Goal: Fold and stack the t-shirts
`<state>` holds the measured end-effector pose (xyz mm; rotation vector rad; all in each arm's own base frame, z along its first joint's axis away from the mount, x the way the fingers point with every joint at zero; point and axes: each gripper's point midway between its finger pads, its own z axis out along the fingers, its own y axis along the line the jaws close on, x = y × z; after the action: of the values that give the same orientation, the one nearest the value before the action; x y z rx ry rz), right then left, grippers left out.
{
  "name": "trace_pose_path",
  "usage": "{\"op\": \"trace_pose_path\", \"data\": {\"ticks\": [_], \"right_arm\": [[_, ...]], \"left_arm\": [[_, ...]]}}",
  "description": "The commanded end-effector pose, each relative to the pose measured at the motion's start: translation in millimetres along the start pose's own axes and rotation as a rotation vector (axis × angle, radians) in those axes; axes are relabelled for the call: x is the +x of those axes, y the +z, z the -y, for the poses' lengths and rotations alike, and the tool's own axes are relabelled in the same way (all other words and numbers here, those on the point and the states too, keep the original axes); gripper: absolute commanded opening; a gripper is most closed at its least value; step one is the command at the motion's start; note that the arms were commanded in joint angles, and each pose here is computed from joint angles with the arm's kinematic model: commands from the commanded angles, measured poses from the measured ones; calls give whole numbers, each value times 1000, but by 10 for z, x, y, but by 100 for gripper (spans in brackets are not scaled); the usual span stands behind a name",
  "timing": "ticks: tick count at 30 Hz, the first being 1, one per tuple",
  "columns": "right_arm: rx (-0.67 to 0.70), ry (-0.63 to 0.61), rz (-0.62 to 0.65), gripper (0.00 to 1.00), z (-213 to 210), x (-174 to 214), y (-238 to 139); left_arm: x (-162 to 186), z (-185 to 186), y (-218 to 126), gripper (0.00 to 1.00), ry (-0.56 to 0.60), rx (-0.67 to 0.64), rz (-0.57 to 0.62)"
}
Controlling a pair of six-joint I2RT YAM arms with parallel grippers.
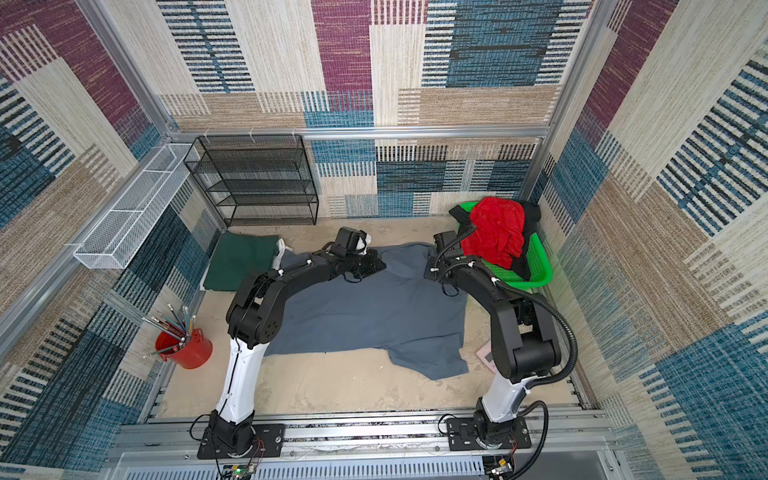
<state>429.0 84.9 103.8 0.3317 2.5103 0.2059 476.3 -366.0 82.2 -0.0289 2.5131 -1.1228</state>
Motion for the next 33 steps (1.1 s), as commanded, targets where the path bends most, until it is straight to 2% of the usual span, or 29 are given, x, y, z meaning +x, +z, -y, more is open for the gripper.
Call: {"op": "trace_pose_path", "data": {"ticks": [1,12,18,23,33], "right_arm": [[8,23,38,0,38,-18,-76],[-32,54,-64,0,103,449,31],[-153,37,-128,0,-108,537,53],[-62,33,-140,0,62,589,123],[-16,79,-151,0,235,806,41]], "left_arm": [[94,100,-5,0,17,24,-11],[269,3,-42,0,27,-43,-24],[178,1,-38,0,46,-64,-21],[122,27,-86,0,63,-72,-1],[169,-35,-54,0,60,-81,-14]]}}
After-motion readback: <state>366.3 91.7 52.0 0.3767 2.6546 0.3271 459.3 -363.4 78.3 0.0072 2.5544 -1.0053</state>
